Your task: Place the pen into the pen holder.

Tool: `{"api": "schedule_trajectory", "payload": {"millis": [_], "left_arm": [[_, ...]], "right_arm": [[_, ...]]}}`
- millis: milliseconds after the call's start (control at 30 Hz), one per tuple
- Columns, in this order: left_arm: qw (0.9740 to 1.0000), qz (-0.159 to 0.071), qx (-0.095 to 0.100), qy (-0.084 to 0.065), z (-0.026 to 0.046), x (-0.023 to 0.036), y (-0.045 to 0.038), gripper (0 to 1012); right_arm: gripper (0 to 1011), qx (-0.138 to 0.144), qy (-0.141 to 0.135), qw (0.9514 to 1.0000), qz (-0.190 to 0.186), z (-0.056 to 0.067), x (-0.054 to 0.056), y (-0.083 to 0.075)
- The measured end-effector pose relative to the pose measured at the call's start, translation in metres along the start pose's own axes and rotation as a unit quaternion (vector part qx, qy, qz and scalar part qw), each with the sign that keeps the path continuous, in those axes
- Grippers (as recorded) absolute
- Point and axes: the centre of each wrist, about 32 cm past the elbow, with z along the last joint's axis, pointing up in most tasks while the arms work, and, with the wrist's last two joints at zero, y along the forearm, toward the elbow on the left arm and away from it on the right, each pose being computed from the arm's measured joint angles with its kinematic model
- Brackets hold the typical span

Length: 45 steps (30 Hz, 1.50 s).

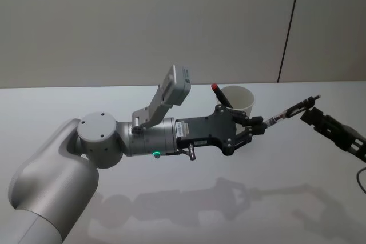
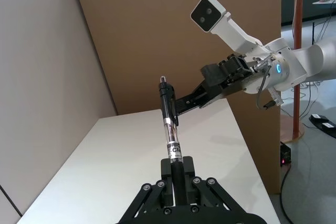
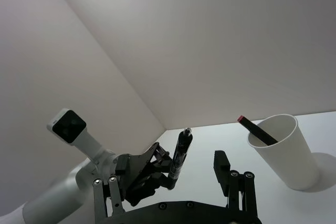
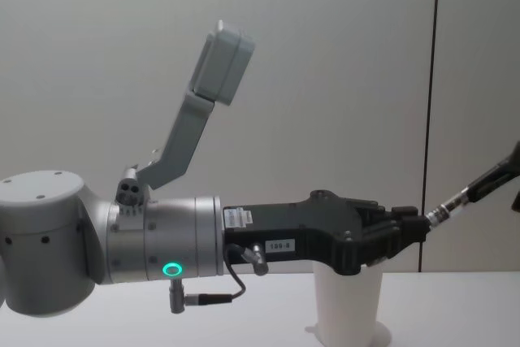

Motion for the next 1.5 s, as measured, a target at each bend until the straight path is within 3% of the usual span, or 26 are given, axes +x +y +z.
{"api": "schedule_trajectory", "payload": {"millis": [1200,1400,1500], "left_arm": [[1.0000,0.000,0.000,0.000,0.0000,0.0000,0.0000,136],[1.0000,0.000,0.000,0.000,0.0000,0.0000,0.0000,136],[1.0000,0.000,0.000,0.000,0.0000,0.0000,0.0000,136]], "right_arm": [[1001,0.002,-0.013,0.9998,-0.012,-0.012,0.000,0.028],[907,0.002,-0.014,0.9998,-0.012,-0.013,0.000,0.031],[799,0.003,-0.012,0.9998,-0.013,-0.013,0.000,0.033]]}}
